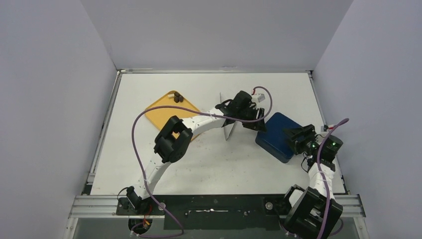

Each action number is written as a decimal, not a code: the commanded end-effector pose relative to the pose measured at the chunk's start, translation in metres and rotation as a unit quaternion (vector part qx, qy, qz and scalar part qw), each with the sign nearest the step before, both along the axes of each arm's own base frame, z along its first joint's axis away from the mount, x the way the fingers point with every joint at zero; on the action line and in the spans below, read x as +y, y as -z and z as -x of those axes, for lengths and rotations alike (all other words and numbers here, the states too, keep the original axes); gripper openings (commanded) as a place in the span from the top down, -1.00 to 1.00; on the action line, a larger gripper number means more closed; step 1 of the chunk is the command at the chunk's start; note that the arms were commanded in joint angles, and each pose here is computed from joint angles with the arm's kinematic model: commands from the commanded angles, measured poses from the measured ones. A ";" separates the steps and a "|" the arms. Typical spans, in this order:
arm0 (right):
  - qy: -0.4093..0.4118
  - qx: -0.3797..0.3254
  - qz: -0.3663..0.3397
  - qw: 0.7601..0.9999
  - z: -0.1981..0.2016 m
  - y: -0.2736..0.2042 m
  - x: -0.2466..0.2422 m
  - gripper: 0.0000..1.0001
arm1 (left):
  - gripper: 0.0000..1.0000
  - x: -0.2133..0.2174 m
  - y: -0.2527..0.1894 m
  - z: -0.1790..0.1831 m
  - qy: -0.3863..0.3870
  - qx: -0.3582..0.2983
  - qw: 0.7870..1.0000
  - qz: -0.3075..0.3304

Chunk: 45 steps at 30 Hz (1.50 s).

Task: Pack the chocolate
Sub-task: Adjust the packing box at the center of the board.

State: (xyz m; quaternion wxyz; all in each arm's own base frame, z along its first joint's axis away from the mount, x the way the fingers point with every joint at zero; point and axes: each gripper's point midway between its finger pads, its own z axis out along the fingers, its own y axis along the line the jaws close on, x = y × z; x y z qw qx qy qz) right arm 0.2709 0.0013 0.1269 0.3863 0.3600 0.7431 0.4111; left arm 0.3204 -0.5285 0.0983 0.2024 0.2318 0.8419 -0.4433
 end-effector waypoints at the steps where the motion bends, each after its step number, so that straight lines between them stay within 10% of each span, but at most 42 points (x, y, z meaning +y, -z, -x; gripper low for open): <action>1: -0.021 -0.069 -0.022 0.997 -0.003 -0.028 0.009 -0.28 | 0.02 -0.016 -0.003 0.029 0.041 0.013 0.999 0.015; 13: 0.157 0.101 0.206 0.961 0.015 -0.010 -0.085 -0.72 | -0.04 -0.006 -0.046 -0.016 -0.031 -0.055 0.998 0.020; 20: 0.126 0.140 0.168 0.968 0.007 0.025 -0.088 -0.81 | -0.04 -0.035 -0.043 -0.018 -0.008 -0.046 0.997 0.059; 37: 0.018 -0.043 0.041 0.998 -0.022 -0.004 -0.034 -0.36 | -0.03 -0.038 0.023 0.001 0.014 -0.001 1.000 0.028; 45: 0.049 0.006 0.073 0.996 -0.015 0.009 -0.046 -0.38 | -0.05 -0.035 -0.021 -0.008 0.011 -0.031 0.999 0.035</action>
